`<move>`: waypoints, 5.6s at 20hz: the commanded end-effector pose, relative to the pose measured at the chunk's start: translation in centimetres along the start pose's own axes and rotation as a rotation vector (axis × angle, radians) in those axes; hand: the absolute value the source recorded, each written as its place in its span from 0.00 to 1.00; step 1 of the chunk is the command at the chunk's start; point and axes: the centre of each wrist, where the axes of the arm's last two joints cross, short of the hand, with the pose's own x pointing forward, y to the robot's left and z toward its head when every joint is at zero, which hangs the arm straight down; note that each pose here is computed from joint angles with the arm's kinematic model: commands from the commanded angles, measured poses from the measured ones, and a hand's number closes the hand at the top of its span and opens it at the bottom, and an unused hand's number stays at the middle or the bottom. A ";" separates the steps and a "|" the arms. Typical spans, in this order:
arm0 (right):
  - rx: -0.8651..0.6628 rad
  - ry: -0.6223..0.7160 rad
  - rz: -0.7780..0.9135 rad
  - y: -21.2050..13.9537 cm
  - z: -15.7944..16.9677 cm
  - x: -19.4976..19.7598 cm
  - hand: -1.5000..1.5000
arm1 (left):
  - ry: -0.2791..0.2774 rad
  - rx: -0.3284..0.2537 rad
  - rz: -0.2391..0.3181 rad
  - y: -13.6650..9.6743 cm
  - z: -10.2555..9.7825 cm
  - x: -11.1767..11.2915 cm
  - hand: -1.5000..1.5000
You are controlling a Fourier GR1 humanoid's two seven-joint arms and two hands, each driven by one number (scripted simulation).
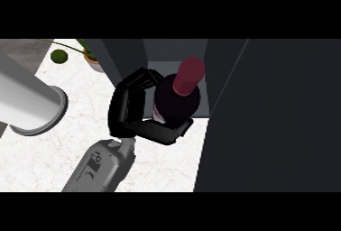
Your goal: Pick up the wine, place it into the cabinet and close the cabinet
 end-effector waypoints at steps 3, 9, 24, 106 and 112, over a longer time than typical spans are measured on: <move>0.078 0.000 -0.032 -1.0 1.1 0.9 0.00 | 0.063 0.047 0.013 -2.2 -3.5 2.6 1.00; 0.064 -0.003 -0.053 -0.9 2.6 0.0 0.00 | 0.014 0.083 -0.059 -2.5 -5.5 0.8 1.00; 0.064 0.004 -0.044 -0.9 0.5 -0.9 0.00 | 0.003 0.064 -0.230 -2.6 -4.1 -5.3 1.00; 0.187 -0.052 -0.102 0.8 -1.2 -0.7 0.00 | 0.288 0.387 -0.138 6.4 -4.1 -14.4 1.00; 0.189 -0.034 -0.096 1.1 -1.1 -1.2 0.00 | 0.301 0.388 -0.103 7.5 -1.8 -15.7 1.00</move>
